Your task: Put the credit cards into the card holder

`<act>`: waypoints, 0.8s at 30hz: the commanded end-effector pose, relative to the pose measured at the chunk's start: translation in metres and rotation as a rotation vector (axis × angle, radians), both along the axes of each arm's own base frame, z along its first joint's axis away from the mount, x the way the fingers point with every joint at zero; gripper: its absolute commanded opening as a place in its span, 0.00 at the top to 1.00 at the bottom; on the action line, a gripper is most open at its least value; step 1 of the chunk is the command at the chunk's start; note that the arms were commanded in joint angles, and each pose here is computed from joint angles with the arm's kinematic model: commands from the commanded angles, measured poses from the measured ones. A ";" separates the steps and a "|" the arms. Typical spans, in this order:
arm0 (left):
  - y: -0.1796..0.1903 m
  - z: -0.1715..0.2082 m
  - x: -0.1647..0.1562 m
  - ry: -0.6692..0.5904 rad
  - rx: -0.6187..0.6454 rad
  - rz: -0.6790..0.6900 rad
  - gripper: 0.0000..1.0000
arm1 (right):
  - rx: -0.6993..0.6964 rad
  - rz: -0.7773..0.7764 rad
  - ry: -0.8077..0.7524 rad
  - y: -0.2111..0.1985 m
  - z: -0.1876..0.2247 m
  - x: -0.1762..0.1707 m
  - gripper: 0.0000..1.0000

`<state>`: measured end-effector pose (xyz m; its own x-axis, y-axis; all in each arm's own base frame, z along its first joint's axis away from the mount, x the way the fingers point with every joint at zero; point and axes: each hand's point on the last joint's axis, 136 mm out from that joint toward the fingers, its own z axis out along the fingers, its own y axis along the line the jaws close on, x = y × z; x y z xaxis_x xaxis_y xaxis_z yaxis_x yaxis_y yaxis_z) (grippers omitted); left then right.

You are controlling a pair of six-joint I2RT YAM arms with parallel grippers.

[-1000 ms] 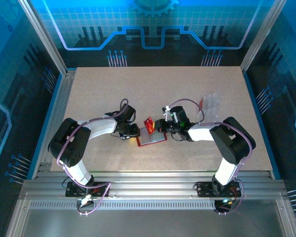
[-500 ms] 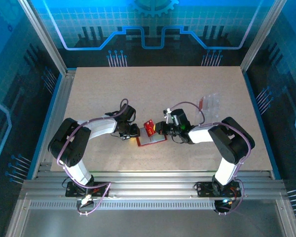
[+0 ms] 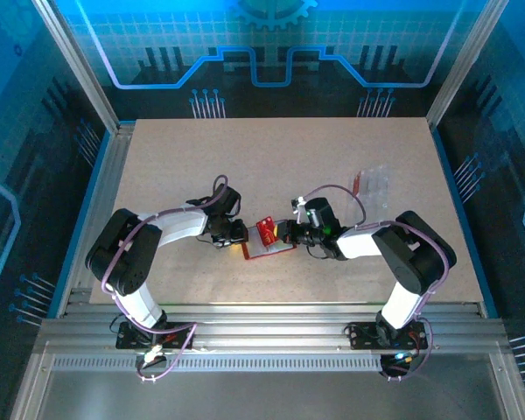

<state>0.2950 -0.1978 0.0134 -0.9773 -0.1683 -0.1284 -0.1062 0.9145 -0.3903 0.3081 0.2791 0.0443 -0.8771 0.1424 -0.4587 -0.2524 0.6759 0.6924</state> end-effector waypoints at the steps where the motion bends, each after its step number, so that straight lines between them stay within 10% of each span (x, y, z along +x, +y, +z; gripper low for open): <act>1: -0.003 -0.014 -0.006 0.043 0.004 -0.010 0.76 | -0.006 0.005 0.048 -0.001 -0.004 -0.008 1.00; 24: -0.003 -0.015 -0.006 0.044 0.005 -0.011 0.76 | -0.102 0.090 0.213 -0.019 -0.026 -0.053 1.00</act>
<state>0.2949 -0.1980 0.0134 -0.9774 -0.1678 -0.1282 -0.1058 0.9145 -0.3906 0.2719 0.2668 0.0271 -0.9413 0.0773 -0.3285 -0.1831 0.7008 0.6895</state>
